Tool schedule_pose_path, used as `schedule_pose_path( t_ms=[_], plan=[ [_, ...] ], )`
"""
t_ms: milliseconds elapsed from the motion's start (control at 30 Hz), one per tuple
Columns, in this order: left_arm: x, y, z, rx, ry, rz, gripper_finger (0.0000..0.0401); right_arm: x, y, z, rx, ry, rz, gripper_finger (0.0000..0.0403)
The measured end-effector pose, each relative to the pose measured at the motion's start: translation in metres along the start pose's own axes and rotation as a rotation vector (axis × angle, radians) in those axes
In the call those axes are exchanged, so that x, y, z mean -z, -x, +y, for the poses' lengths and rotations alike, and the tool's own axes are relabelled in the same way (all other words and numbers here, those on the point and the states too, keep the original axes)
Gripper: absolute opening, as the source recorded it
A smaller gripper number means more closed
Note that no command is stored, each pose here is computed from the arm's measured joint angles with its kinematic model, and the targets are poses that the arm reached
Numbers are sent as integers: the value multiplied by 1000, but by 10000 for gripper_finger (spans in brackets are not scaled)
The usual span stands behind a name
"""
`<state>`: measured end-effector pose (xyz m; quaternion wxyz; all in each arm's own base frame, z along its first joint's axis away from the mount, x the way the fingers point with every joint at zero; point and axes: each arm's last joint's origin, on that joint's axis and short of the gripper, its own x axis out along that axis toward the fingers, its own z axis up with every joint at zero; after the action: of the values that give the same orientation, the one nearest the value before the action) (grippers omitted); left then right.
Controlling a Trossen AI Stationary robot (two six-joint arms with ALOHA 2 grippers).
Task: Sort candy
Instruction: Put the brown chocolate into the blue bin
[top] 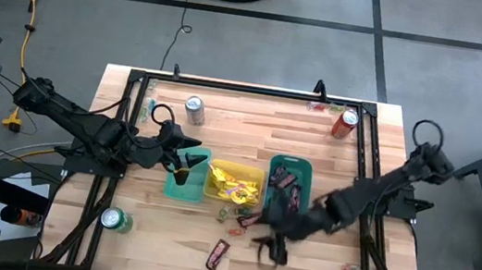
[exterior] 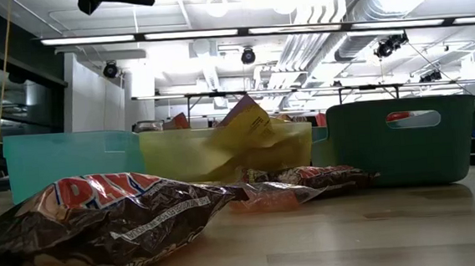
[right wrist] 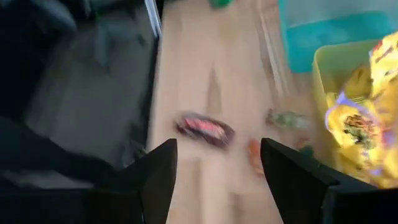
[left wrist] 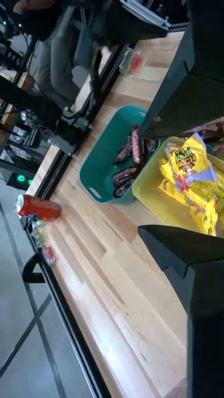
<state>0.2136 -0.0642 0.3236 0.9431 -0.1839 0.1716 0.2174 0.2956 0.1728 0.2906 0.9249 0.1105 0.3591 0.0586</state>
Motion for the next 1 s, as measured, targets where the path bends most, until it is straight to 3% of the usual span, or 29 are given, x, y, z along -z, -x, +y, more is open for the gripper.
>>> schedule_pose_path(
  t_ms=[167, 300, 467, 633, 1000],
  plan=[
    [0, 0, 0, 0, -1, 0, 225, -1, -32, 20, 189, 329, 208, 226],
    [0, 0, 0, 0, -1, 0, 225, 12, -66, 18, 271, 454, 418, 226],
    [0, 0, 0, 0, -1, 0, 225, 33, -106, 0, 343, 478, 580, 226],
    [0, 0, 0, 0, -1, 0, 225, 39, -127, -12, 366, 459, 609, 221],
    [0, 0, 0, 1, -1, 0, 225, 53, -154, -25, 351, 439, 681, 144]
  ],
)
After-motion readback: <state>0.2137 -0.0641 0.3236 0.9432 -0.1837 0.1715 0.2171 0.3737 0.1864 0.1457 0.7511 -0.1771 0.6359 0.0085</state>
